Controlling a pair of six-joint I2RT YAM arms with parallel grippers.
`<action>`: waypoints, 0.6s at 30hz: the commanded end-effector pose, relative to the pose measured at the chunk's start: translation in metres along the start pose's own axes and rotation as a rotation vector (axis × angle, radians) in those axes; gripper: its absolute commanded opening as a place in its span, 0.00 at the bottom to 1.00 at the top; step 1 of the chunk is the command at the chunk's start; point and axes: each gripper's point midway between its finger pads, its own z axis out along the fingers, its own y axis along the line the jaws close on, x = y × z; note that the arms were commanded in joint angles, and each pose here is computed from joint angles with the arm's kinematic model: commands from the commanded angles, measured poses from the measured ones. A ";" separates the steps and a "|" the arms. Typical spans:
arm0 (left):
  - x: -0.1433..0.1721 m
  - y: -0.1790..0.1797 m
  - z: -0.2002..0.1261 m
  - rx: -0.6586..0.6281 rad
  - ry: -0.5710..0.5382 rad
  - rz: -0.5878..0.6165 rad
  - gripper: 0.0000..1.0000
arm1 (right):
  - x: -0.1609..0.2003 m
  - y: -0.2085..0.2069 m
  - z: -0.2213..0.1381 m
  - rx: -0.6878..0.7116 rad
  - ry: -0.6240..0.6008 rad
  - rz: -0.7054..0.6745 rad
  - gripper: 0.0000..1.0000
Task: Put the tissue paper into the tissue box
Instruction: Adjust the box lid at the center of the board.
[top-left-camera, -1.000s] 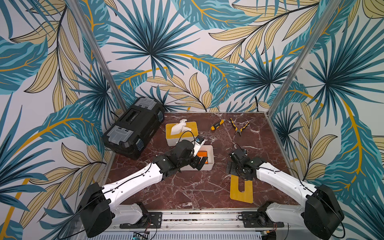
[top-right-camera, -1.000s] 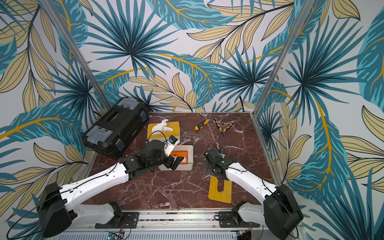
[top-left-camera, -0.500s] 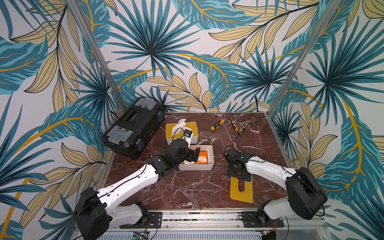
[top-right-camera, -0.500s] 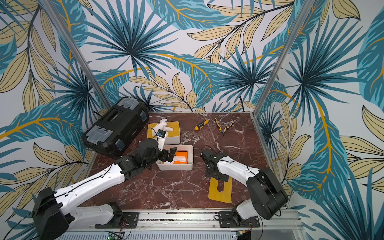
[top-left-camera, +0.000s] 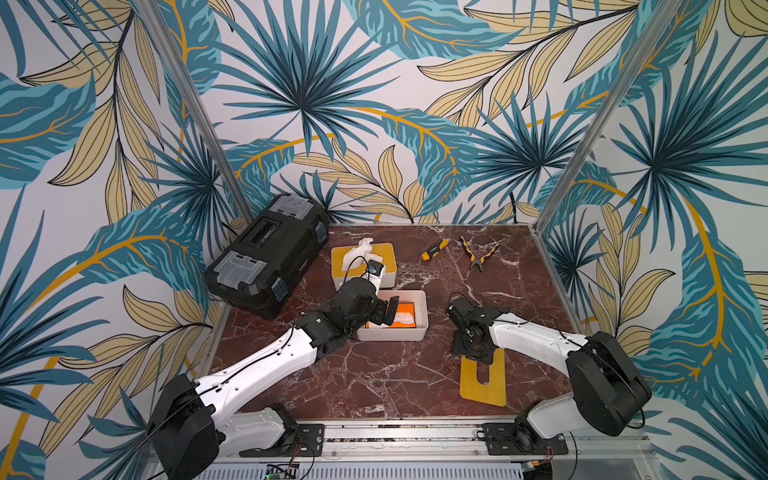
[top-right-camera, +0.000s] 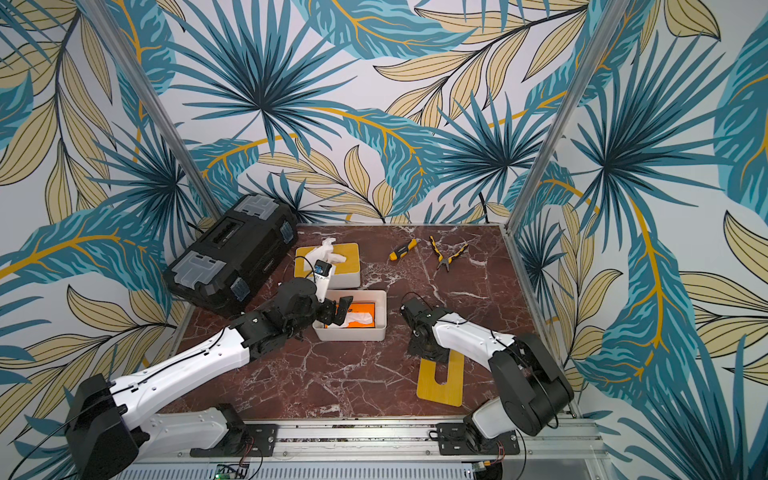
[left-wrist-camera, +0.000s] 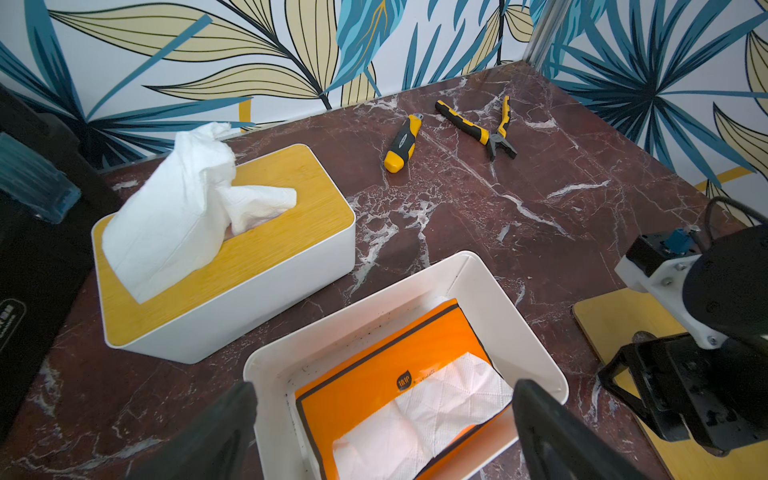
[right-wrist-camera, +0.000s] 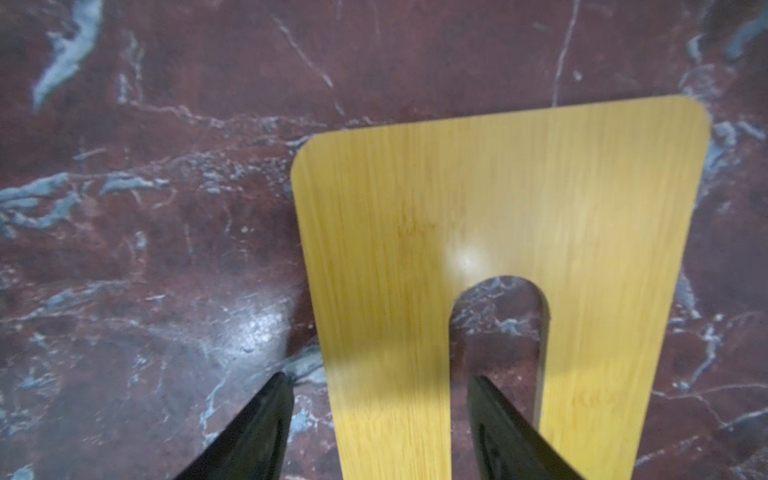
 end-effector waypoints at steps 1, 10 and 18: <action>0.012 0.007 0.000 -0.022 0.027 0.010 1.00 | 0.010 -0.005 0.011 0.013 0.034 0.012 0.70; 0.014 0.011 -0.001 -0.041 0.034 0.016 1.00 | 0.019 -0.009 0.017 0.023 0.064 0.013 0.63; 0.012 0.016 -0.005 -0.060 0.026 0.021 1.00 | 0.021 0.008 0.025 -0.044 0.089 0.035 0.52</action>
